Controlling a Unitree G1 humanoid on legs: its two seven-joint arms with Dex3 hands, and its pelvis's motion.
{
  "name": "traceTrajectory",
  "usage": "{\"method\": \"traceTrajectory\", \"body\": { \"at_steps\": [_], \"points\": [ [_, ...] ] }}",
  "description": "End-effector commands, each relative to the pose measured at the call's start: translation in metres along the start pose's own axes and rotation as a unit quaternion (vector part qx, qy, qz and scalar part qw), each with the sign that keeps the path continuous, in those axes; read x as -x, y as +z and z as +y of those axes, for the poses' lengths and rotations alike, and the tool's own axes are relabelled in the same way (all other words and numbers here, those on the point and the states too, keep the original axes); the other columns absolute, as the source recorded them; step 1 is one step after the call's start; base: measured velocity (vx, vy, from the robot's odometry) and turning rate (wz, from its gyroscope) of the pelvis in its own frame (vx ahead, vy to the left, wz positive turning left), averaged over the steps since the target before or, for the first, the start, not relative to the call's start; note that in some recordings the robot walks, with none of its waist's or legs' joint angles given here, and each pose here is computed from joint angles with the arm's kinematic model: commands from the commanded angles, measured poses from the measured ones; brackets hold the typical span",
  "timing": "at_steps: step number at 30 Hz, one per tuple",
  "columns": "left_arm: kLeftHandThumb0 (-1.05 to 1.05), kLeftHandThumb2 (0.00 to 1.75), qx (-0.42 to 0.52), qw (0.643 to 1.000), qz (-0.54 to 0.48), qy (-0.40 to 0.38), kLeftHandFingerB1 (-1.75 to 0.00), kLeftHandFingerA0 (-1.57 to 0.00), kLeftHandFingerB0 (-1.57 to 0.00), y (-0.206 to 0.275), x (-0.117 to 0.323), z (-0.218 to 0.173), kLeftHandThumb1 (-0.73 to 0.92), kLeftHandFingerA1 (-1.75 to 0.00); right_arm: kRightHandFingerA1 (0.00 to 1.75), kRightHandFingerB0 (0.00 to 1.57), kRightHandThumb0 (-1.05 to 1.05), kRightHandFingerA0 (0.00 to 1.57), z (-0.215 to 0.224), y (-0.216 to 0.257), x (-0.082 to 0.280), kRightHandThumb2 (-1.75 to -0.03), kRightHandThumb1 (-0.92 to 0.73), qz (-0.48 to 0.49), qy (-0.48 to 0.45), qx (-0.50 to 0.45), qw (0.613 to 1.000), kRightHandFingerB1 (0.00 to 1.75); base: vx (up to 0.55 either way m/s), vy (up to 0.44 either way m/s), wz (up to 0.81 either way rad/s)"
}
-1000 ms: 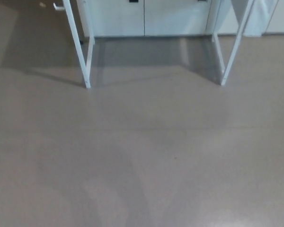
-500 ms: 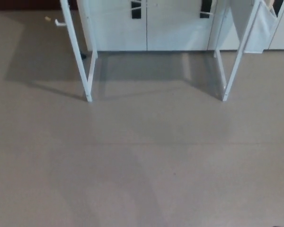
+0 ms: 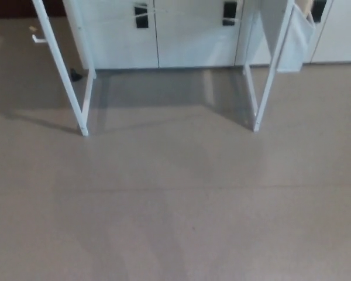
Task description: The robot walks towards a desk on which an eraser is kept on the left hand side and a container is kept on the right hand side. The robot picks up the eraser using its left hand and places it in the container.
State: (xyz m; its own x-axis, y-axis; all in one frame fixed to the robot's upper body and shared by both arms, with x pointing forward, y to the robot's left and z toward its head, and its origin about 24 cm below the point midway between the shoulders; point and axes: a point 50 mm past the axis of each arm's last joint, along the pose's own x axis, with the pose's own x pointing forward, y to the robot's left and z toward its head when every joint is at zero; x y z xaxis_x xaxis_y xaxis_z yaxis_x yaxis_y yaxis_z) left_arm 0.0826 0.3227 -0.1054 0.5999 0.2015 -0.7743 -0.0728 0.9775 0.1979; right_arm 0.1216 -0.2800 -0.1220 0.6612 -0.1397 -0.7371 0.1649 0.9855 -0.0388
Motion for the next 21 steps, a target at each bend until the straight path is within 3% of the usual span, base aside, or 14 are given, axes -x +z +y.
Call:
{"method": "traceTrajectory", "body": {
  "at_steps": [1,9,11,14,15,17,21],
  "points": [
    [-0.31,0.57,-0.018,1.000,-0.013,0.010,-0.33,-0.49,-0.36,0.0039,0.0023,0.0069,0.56,-0.44,0.66,0.51,-0.13,0.63,-0.0044,0.0020,0.0017,-0.52,-0.43,-0.013,-0.007,0.010,1.000,0.55,0.27,0.038,0.19],
    [-0.37,0.59,-0.017,1.000,-0.016,0.006,-0.33,-0.49,-0.35,0.0043,0.0014,0.0096,0.59,-0.46,0.68,0.50,-0.13,0.62,-0.0025,0.0016,0.0011,-0.52,-0.43,-0.014,-0.003,0.005,1.000,0.57,0.17,-0.157,0.04],
    [-0.37,0.59,-0.018,1.000,-0.017,0.007,-0.33,-0.55,-0.34,0.0059,0.0016,0.0095,0.60,-0.47,0.68,0.51,-0.13,0.62,-0.0025,0.0006,0.0018,-0.52,-0.42,-0.016,-0.004,0.006,1.000,0.57,0.24,-0.347,0.16],
    [-0.37,0.60,-0.020,1.000,-0.015,0.005,-0.33,-0.51,-0.33,0.0055,0.0019,0.0102,0.61,-0.46,0.68,0.51,-0.14,0.66,-0.0025,-0.0023,0.0032,-0.52,-0.43,-0.016,-0.006,0.008,1.000,0.57,0.33,-0.162,0.24],
    [-0.37,0.59,-0.018,1.000,-0.014,0.006,-0.33,-0.52,-0.34,0.0052,0.0020,0.0102,0.61,-0.46,0.73,0.50,-0.19,0.69,-0.0026,-0.0031,0.0036,-0.61,-0.39,-0.016,-0.007,0.008,1.000,0.61,0.26,-0.250,0.21],
    [-0.36,0.58,-0.013,1.000,-0.013,0.005,-0.32,-0.53,-0.33,0.0056,0.0023,0.0098,0.60,-0.46,0.68,0.51,-0.14,0.64,-0.0025,-0.0036,0.0034,-0.52,-0.43,-0.014,-0.008,0.007,1.000,0.58,0.23,-0.253,-0.01],
    [-0.37,0.58,0.000,1.000,-0.014,0.002,-0.32,-0.51,-0.31,0.0059,0.0025,0.0099,0.60,-0.47,0.68,0.52,-0.15,0.65,-0.0022,-0.0042,0.0031,-0.52,-0.42,-0.011,-0.010,0.013,1.000,0.57,0.23,-0.173,-0.06]
  ]
}}
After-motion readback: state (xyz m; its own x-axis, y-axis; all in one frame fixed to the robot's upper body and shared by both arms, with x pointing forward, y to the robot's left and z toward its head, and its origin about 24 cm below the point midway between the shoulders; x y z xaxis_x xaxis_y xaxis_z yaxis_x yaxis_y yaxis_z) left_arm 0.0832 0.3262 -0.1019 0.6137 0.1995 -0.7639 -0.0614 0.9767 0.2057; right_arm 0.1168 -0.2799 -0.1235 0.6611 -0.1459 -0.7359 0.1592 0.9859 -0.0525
